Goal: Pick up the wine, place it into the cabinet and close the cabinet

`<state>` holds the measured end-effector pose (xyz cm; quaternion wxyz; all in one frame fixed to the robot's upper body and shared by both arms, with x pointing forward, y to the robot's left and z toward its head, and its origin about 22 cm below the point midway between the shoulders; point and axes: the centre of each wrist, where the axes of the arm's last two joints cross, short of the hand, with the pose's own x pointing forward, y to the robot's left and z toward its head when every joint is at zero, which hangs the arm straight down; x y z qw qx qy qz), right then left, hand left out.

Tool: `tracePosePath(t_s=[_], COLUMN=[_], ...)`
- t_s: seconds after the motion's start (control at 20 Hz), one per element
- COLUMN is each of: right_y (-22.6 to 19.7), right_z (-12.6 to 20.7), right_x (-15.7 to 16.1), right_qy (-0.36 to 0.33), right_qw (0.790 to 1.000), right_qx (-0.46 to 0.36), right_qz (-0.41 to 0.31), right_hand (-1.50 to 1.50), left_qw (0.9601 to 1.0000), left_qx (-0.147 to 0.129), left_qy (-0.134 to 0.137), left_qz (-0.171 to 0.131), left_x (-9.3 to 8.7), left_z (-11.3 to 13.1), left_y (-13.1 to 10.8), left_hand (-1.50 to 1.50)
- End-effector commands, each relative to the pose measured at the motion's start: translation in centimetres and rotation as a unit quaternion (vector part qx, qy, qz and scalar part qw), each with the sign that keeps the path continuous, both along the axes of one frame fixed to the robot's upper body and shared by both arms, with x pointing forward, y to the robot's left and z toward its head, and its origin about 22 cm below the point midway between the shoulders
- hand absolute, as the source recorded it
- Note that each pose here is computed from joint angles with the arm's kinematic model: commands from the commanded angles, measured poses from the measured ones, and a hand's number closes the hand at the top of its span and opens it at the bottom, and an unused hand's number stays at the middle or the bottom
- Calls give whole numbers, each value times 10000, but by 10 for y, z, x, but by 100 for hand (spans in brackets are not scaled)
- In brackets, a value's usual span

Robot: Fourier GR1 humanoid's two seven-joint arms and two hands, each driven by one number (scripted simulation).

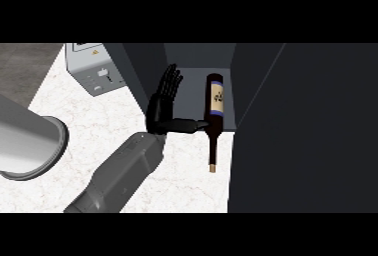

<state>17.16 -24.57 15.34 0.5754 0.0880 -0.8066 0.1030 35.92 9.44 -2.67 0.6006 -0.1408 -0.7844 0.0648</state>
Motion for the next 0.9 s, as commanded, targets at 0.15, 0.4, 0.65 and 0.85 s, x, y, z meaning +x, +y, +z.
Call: tracePosePath(t_s=[0.15,0.4,0.65,0.85], right_y=[4,-4,-1,-10], right_z=[1,-2,11,9], right_x=[3,6,9,20], right_qy=[14,-11,-101,-74], right_qw=[10000,10000,9999,9985], right_qx=[39,-24,-1,-427], right_qz=[-45,28,96,349], right_hand=[-150,-150,-150,150], left_qw=[9983,9986,9985,9986], left_qx=[127,42,-67,-142], left_qy=[-173,-254,-305,-213], left_qz=[-537,-466,-458,-465], left_x=[-43,-93,-136,-159], left_z=[30,62,75,82], left_y=[21,37,44,58], left_hand=[-150,-150,-150,-150])
